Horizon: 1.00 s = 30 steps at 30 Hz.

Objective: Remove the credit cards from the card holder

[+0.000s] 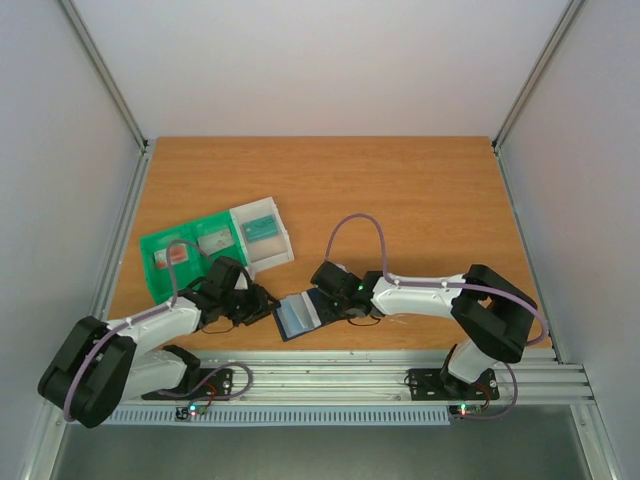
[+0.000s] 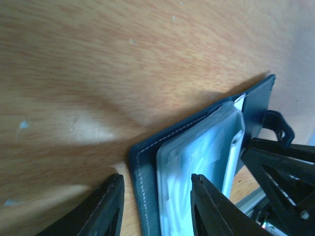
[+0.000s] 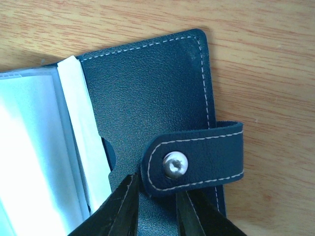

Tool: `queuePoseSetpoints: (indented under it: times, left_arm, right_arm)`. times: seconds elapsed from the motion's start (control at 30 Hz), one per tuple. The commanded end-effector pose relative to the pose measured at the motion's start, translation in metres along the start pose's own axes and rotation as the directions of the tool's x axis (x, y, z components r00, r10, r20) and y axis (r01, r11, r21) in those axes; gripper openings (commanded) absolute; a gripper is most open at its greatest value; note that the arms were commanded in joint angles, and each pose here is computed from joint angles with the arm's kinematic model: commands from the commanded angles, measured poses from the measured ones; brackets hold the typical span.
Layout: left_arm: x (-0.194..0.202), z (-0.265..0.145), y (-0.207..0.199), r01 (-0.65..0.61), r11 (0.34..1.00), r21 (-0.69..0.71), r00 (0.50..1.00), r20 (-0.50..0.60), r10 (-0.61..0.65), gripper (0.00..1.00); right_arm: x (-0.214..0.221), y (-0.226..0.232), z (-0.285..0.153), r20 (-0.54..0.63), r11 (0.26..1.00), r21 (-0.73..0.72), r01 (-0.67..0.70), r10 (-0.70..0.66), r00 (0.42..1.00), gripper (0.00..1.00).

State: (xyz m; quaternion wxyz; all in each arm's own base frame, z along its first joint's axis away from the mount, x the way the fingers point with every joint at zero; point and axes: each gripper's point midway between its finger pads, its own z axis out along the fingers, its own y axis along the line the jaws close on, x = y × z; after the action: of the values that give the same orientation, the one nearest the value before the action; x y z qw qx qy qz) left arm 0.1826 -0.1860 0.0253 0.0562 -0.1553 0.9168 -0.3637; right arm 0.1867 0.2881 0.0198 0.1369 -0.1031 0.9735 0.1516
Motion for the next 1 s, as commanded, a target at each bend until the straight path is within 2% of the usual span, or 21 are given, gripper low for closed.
queuePoseSetpoints:
  times: [0.0, 0.13, 0.3, 0.53, 0.63, 0.87, 0.97]
  left_arm:
    - [-0.011, 0.002, -0.016, 0.006, 0.995, 0.095, 0.998, 0.056, -0.011, 0.39]
    - [-0.015, -0.002, -0.023, -0.007, 0.994, 0.112, 0.997, 0.078, -0.001, 0.39]
    - [-0.015, 0.0, -0.026, -0.024, 0.992, 0.126, 0.998, 0.069, 0.015, 0.39]
    - [-0.017, -0.002, -0.035, -0.031, 0.987, 0.155, 0.997, 0.071, 0.02, 0.38]
    - [-0.017, -0.003, -0.035, -0.025, 0.987, 0.157, 0.997, 0.075, 0.013, 0.38]
    - [-0.014, -0.008, -0.015, 0.021, 0.997, 0.074, 0.997, 0.075, -0.027, 0.38]
    - [-0.014, -0.012, -0.008, 0.041, 0.998, 0.056, 0.995, 0.084, -0.046, 0.39]
  right_arm:
    - [0.011, 0.011, -0.002, -0.046, 0.996, -0.091, 0.011, -0.015, 0.999, 0.24]
    - [0.004, 0.035, -0.013, -0.031, 0.979, -0.196, 0.056, -0.063, 0.998, 0.33]
    - [-0.003, 0.051, -0.018, -0.034, 0.972, -0.212, 0.1, -0.11, 0.993, 0.45]
    - [-0.008, 0.059, -0.011, -0.051, 0.983, -0.11, 0.146, -0.153, 0.987, 0.57]
    - [-0.012, 0.059, -0.009, -0.05, 0.985, -0.046, 0.164, -0.166, 0.985, 0.66]
    - [-0.013, 0.063, -0.002, -0.05, 0.977, 0.018, 0.212, -0.211, 0.976, 0.72]
    - [-0.012, 0.064, 0.002, -0.055, 0.976, 0.034, 0.217, -0.215, 0.975, 0.78]
